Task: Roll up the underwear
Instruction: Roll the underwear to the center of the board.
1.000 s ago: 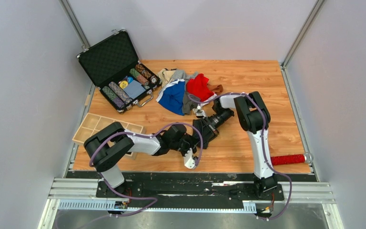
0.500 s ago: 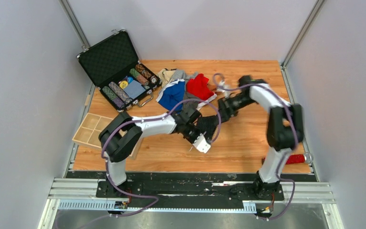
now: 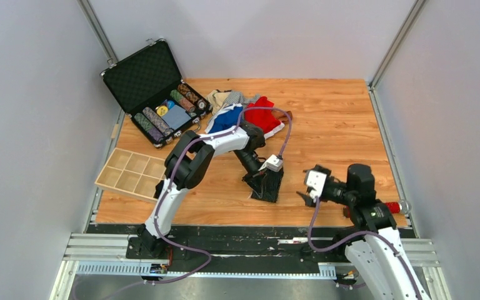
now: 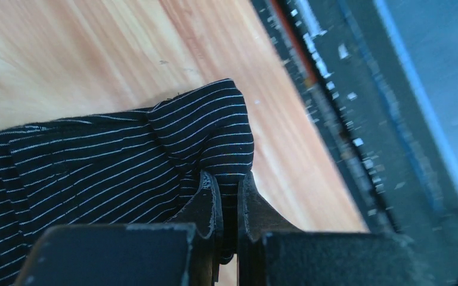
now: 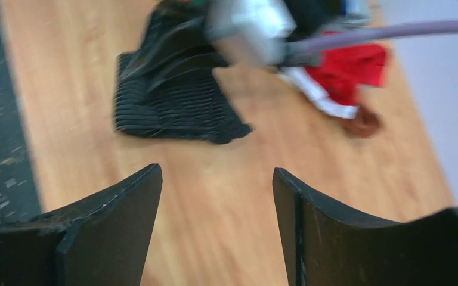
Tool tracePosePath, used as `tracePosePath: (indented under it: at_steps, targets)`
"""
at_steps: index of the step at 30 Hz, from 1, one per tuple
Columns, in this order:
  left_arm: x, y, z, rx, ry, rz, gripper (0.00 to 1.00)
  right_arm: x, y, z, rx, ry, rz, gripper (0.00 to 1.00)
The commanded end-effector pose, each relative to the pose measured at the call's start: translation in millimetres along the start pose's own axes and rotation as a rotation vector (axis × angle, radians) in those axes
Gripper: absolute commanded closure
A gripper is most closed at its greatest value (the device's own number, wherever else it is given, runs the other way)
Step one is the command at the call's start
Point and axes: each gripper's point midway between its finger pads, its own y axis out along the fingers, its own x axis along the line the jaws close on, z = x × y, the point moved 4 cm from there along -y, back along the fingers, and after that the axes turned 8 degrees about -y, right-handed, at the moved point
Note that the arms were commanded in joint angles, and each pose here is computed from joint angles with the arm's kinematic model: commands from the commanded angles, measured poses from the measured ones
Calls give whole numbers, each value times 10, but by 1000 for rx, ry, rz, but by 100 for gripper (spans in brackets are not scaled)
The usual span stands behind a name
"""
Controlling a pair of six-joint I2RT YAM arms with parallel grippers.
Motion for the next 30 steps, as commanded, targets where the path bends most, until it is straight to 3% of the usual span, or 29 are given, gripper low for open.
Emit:
tracePosePath:
  at_steps: [1, 6, 12, 30]
  targets:
    - [-310, 151, 308, -8, -450, 213, 100, 546, 110, 174, 13, -90, -182, 32]
    - [-186, 243, 342, -44, -573, 209, 100, 785, 423, 157, -27, -167, -314, 28]
    - [-90, 288, 415, -71, -615, 134, 100, 949, 826, 93, 49, -33, -478, 37]
    - [-109, 190, 436, -115, -553, 69, 99, 1213, 1250, 170, 87, 11, -548, 39]
